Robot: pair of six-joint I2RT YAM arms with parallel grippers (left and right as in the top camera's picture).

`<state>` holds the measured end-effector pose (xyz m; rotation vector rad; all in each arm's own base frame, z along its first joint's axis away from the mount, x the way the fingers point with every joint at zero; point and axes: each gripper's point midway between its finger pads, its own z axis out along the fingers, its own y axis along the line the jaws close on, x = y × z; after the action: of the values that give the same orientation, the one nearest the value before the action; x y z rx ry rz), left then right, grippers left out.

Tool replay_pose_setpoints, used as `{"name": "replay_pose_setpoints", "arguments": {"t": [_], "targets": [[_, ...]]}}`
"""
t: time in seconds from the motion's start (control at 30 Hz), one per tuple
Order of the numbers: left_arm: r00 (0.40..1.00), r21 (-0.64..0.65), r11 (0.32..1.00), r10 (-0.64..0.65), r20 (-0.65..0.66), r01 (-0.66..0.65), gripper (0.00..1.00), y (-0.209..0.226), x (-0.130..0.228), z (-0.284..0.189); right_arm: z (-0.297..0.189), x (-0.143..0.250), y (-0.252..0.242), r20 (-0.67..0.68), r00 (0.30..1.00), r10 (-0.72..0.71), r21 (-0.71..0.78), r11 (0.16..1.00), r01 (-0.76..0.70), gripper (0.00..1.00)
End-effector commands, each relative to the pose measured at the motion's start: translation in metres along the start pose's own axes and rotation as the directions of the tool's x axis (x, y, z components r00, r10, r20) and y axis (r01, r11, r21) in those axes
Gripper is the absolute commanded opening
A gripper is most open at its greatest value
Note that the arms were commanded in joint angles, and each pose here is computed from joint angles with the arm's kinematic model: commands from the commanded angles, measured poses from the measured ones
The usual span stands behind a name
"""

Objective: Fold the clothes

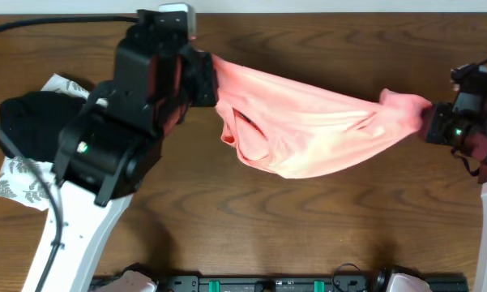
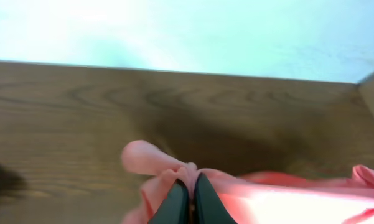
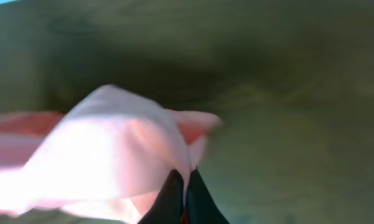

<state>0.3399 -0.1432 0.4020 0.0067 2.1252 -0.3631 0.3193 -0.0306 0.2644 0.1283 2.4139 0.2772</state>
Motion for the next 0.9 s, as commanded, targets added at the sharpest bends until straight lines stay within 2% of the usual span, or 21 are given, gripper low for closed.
{"name": "replay_pose_setpoints", "arguments": {"t": [0.0, 0.03, 0.07, 0.13, 0.17, 0.23, 0.27, 0.37, 0.47, 0.57, 0.7, 0.77, 0.83, 0.87], "targets": [[0.994, -0.095, 0.995, 0.046, 0.099, -0.037, 0.06, 0.02, -0.019, -0.027, -0.014, -0.017, 0.036, 0.098, 0.989, -0.113, -0.179, 0.975, 0.129, 0.01], [0.993, -0.09, 0.995, 0.044, 0.111, -0.034, 0.06, 0.02, -0.021, -0.031, -0.013, -0.021, 0.027, 0.1, 0.994, -0.048, -0.132, 0.989, 0.061, 0.01], [0.992, -0.086, 0.996, 0.043, 0.119, -0.033, 0.06, 0.02, -0.022, -0.035, -0.014, -0.024, 0.029, 0.105, 0.994, -0.016, -0.149, 0.988, 0.032, 0.01], [0.991, -0.09, 0.995, 0.05, 0.12, -0.04, 0.06, 0.022, -0.021, -0.042, -0.021, -0.025, 0.053, 0.143, 0.985, -0.101, -0.271, 0.953, 0.137, 0.01], [0.992, -0.099, 0.994, 0.051, 0.117, -0.039, 0.06, 0.024, -0.019, -0.045, -0.02, -0.027, 0.046, 0.143, 0.986, -0.087, -0.231, 0.966, 0.119, 0.01], [0.993, -0.103, 0.994, 0.055, 0.107, -0.044, 0.06, 0.025, -0.017, -0.046, -0.015, -0.027, -0.001, 0.122, 0.984, 0.131, 0.013, 0.991, -0.133, 0.01], [0.993, -0.107, 0.993, 0.064, 0.097, -0.054, 0.06, 0.026, -0.015, -0.046, -0.015, -0.025, -0.01, 0.124, 0.978, 0.168, 0.058, 0.983, -0.176, 0.01], [0.995, -0.145, 0.988, 0.071, 0.076, -0.059, 0.06, 0.033, -0.01, -0.043, -0.018, -0.023, 0.037, 0.121, 0.99, -0.07, -0.178, 0.98, 0.091, 0.01], [0.995, -0.154, 0.986, 0.074, 0.059, -0.064, 0.06, 0.033, -0.008, -0.035, -0.015, -0.02, 0.019, 0.094, 0.996, 0.003, -0.088, 0.996, 0.006, 0.01], [0.997, -0.164, 0.984, 0.073, 0.011, -0.07, 0.06, 0.033, 0.0, -0.019, -0.014, -0.018, 0.017, 0.086, 0.996, 0.009, -0.073, 0.997, -0.003, 0.01], [0.984, -0.035, 0.995, 0.092, -0.153, -0.099, 0.07, 0.007, 0.034, 0.012, -0.013, -0.017, 0.019, 0.079, 0.997, 0.005, -0.089, 0.996, 0.002, 0.01], [0.968, 0.019, 0.994, 0.109, -0.228, -0.107, 0.15, -0.007, 0.052, 0.025, -0.014, -0.016, 0.029, 0.083, 0.995, -0.052, -0.143, 0.988, 0.063, 0.01], [0.946, 0.054, 0.992, 0.122, -0.301, -0.111, 0.17, -0.018, 0.073, 0.039, -0.015, -0.015, 0.036, 0.09, 0.991, -0.095, -0.176, 0.978, 0.11, 0.01], [0.936, 0.058, 0.993, 0.113, -0.334, -0.099, 0.24, -0.023, 0.083, 0.045, -0.015, -0.015, 0.035, 0.089, 0.991, -0.096, -0.169, 0.98, 0.11, 0.01]]}}
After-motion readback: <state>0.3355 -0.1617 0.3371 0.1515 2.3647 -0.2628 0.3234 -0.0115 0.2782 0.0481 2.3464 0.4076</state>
